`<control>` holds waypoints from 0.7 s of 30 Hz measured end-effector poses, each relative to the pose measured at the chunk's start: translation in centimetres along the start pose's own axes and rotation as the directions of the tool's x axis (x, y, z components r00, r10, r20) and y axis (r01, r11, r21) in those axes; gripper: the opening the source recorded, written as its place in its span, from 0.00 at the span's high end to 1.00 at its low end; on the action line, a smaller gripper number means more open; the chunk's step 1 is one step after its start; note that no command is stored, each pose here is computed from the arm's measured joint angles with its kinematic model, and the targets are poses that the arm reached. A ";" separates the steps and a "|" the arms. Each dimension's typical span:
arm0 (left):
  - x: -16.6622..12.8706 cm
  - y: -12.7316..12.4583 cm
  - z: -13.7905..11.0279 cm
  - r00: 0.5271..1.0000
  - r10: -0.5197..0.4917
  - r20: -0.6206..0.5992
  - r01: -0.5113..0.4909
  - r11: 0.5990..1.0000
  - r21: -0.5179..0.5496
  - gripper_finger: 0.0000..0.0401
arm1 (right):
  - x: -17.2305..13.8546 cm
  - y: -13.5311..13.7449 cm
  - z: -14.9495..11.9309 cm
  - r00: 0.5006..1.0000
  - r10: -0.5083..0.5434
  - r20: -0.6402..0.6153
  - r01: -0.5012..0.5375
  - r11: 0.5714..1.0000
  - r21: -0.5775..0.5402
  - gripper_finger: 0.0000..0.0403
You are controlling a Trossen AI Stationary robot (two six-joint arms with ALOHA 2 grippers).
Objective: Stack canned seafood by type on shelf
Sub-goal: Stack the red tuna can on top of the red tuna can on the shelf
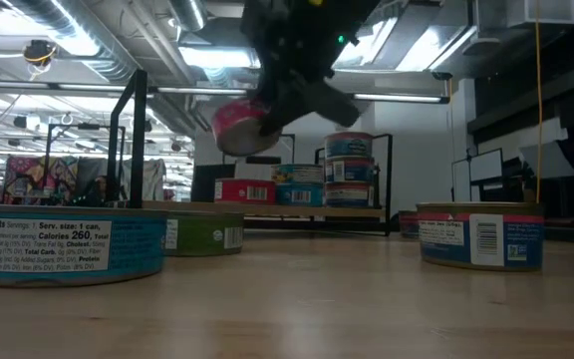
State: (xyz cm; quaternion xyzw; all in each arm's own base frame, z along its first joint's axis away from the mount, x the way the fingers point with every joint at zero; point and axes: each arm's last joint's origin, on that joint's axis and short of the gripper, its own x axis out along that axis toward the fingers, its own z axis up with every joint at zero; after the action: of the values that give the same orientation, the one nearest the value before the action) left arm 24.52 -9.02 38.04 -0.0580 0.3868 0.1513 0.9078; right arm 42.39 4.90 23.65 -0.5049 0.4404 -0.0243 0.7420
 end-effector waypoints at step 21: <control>0.2 -0.1 0.0 1.000 0.015 0.005 -0.015 1.000 0.023 0.68 | 5.7 -2.5 -4.3 0.997 0.078 0.009 -0.078 0.989 0.123 0.67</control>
State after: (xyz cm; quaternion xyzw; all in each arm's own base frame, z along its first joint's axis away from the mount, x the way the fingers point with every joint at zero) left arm 24.73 -9.07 37.90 -0.0445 0.3867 0.1537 0.9082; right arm 43.93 -2.20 21.56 -0.4406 0.4560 -0.0213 0.7730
